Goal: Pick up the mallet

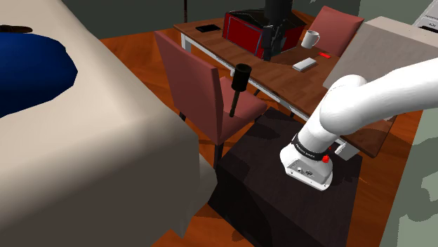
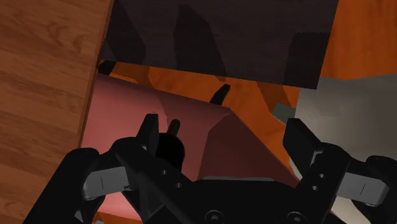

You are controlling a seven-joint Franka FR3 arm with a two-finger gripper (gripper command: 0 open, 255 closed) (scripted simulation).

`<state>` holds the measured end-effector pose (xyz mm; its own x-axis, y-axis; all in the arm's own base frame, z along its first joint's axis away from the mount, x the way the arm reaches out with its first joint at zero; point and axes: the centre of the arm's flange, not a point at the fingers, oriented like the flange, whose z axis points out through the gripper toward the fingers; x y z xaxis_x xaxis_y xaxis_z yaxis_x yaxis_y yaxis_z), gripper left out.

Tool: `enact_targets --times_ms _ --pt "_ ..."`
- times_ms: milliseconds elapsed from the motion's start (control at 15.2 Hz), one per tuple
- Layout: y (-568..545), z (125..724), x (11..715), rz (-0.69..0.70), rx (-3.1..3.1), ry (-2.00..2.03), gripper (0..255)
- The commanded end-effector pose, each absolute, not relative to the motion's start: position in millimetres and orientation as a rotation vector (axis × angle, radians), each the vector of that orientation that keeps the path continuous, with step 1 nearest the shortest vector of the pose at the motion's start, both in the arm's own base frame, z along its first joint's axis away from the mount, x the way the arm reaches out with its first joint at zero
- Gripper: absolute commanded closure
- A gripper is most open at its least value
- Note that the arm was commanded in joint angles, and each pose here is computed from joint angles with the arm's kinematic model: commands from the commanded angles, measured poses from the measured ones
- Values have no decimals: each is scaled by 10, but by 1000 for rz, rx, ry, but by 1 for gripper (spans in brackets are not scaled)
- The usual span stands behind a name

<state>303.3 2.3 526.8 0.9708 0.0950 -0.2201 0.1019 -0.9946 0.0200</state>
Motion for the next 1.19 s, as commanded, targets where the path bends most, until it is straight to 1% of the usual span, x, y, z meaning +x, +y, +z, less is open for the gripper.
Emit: enact_targets --times_ms 0,990,1122 --pt "23 5268 3033 -342 3088 154 0" --pt "-399 4043 4633 -460 2984 198 0" --pt "-405 3971 4657 -462 2983 198 0"
